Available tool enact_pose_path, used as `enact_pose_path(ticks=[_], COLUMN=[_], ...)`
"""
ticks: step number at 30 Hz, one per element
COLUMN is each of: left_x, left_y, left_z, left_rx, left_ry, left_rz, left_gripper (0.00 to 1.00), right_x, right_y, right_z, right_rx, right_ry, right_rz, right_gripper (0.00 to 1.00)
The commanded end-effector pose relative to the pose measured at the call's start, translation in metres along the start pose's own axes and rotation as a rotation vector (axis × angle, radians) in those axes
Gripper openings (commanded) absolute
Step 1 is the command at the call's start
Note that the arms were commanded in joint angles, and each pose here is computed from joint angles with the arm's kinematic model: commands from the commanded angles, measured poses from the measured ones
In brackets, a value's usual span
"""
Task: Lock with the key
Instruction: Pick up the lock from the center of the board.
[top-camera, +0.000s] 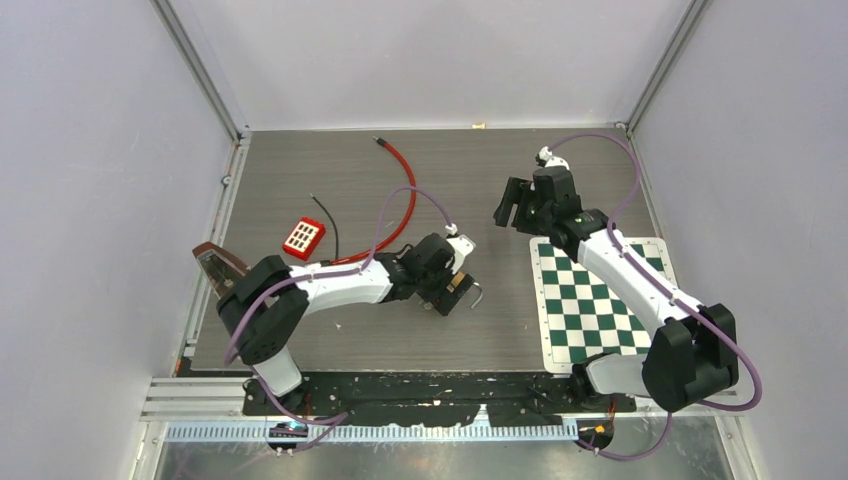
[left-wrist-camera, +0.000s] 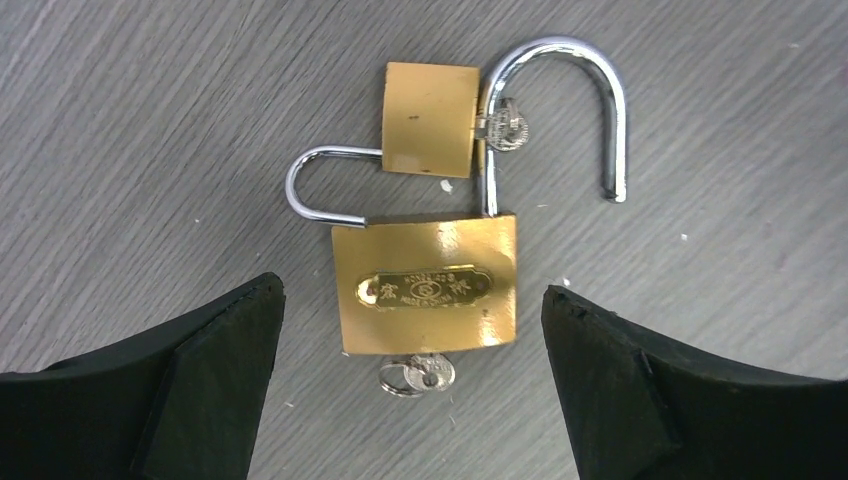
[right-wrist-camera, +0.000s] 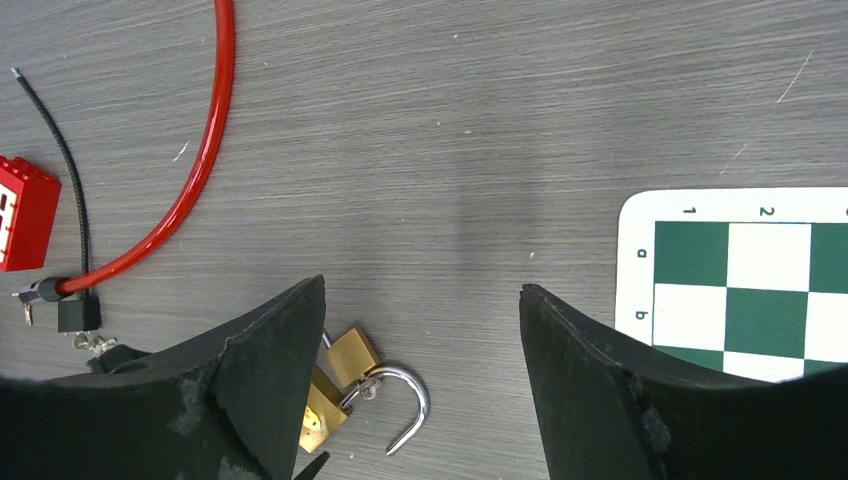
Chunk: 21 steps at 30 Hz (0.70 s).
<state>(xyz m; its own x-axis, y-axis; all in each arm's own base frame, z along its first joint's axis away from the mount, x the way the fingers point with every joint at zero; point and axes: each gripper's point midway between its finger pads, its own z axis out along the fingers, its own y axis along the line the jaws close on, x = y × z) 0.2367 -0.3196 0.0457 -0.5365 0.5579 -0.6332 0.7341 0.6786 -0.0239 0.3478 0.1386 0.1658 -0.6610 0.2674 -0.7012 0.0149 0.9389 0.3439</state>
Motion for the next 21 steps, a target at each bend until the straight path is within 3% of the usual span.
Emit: enact_pose_path(ticks=[1, 21], left_x=[-0.010, 0.022], left_y=[0.003, 0.010], left_z=[0.008, 0.022], left_rx=[-0.031, -0.098], left_ry=[-0.004, 0.102], left_rz=[-0.007, 0.026], left_gripper=[0.95, 0.86], right_x=[-0.005, 0.007], right_y=[0.002, -0.005], right_z=[-0.002, 0.002], right_rx=[0.001, 0.038], right_ry=[-0.020, 0.016], right_rz=[0.015, 0.062], right_gripper=[0.77, 0.72])
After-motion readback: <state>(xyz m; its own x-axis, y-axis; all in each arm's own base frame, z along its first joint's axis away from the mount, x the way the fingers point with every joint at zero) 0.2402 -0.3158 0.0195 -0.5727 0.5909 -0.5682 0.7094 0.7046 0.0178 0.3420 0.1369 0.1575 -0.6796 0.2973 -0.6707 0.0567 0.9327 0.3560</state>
